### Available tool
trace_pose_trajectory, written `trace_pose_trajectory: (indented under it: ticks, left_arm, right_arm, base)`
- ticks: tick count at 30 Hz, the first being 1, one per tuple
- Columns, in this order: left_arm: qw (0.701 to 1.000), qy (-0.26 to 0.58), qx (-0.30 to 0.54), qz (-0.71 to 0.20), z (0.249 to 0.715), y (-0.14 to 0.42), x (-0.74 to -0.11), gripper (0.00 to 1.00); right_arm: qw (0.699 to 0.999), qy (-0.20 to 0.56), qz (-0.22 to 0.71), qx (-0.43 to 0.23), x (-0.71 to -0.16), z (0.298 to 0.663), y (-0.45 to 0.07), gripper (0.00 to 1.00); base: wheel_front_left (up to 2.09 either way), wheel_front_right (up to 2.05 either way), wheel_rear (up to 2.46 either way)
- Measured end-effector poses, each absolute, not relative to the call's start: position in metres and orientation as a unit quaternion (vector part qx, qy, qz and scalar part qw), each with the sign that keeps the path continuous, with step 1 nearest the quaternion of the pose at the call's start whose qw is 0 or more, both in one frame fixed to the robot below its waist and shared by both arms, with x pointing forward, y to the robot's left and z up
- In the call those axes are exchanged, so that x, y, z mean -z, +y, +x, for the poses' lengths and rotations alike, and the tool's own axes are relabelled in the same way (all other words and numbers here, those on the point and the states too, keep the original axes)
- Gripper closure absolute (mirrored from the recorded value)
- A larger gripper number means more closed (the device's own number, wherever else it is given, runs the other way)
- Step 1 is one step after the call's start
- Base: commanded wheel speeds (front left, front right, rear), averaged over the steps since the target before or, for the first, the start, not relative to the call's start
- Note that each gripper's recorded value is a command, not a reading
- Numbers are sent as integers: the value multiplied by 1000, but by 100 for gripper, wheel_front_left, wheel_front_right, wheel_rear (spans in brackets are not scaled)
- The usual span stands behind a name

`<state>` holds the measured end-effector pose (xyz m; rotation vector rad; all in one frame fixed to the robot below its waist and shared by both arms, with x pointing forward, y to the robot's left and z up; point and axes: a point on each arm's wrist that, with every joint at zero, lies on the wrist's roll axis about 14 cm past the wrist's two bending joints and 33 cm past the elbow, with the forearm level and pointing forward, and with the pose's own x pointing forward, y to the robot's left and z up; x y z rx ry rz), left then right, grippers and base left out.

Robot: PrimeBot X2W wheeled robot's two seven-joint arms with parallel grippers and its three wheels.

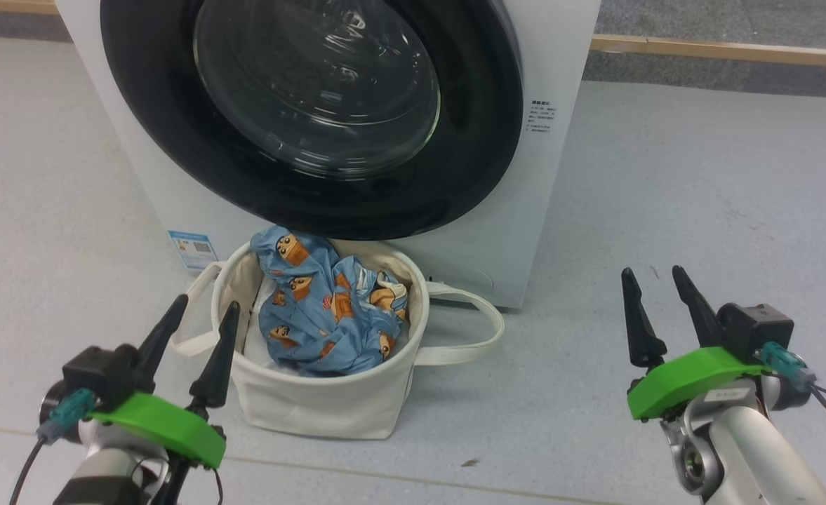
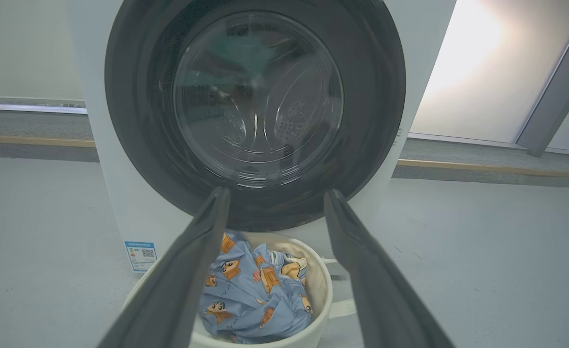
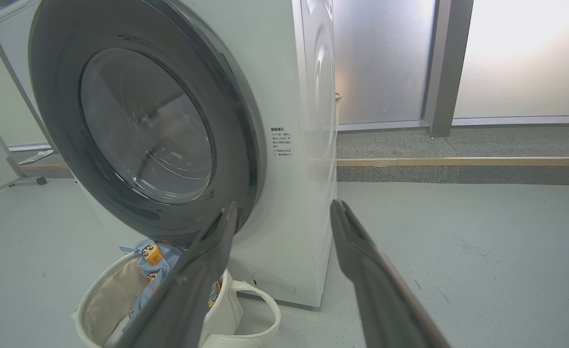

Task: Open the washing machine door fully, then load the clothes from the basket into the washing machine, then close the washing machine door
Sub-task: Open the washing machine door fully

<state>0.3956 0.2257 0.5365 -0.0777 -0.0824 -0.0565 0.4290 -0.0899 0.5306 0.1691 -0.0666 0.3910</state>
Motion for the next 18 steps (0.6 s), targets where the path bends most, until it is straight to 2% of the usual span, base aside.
trace_pose_trajectory:
  ticks: [8,11,18]
  left_arm:
    - [996,-40,-28,-80,400,240,-530,0]
    - [996,-35,-26,-83,402,237,-525,0]
    - [996,-19,-41,-70,407,246,-510,0]
  right_arm:
    - [979,-17,93,-182,-516,439,-95,0]
    - [979,-14,96,-179,-514,443,-96,0]
    - [978,-23,107,-176,-517,471,-93,0]
  base:
    - [0,0,0]
    - [0,0,0]
    - [0,0,0]
